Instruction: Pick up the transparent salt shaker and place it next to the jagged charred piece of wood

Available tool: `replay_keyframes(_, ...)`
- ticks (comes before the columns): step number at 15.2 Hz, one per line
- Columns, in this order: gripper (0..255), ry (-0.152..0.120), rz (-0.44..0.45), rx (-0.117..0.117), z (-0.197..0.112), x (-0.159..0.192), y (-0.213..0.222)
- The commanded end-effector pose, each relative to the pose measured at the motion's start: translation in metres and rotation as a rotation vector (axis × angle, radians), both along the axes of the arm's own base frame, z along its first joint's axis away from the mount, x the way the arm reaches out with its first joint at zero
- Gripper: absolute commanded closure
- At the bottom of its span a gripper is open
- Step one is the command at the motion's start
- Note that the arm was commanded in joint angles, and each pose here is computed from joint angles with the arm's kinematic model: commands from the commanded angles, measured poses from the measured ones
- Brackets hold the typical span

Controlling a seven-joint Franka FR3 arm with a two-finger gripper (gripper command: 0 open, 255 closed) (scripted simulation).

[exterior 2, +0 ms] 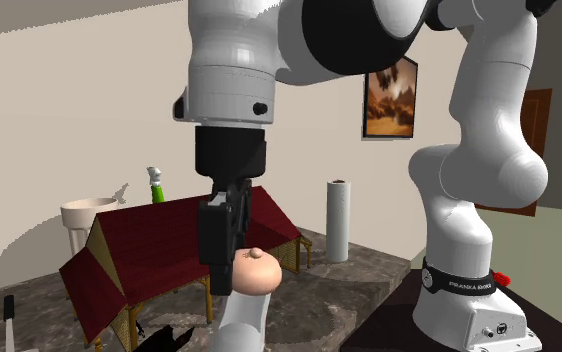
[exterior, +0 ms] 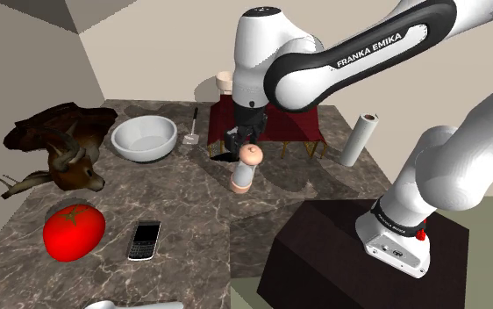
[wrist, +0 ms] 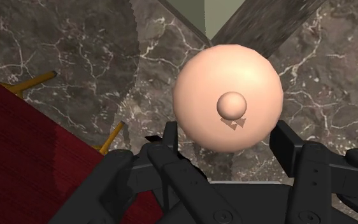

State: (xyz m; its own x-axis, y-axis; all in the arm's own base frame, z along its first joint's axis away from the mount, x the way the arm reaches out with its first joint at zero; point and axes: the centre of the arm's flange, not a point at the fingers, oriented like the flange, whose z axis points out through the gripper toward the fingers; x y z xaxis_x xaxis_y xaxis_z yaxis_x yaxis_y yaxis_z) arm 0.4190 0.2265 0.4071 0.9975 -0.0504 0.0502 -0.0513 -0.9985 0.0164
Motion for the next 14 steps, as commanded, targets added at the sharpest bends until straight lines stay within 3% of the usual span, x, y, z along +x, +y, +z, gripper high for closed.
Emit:
replay_keyframes(1, 255, -0.001, 0.0, 0.0, -0.001, 0.0, 0.0)
replay_keyframes(5, 255, -0.001, 0.0, 0.0, -0.001, 0.0, 0.0)
replay_keyframes(6, 0, -0.001, 0.0, 0.0, -0.001, 0.0, 0.0)
replay_keyframes(11, 0, -0.001, 0.0, 0.0, -0.001, 0.0, 0.0)
replay_keyframes(14, 0, -0.001, 0.0, 0.0, 0.039, -0.002, 0.0)
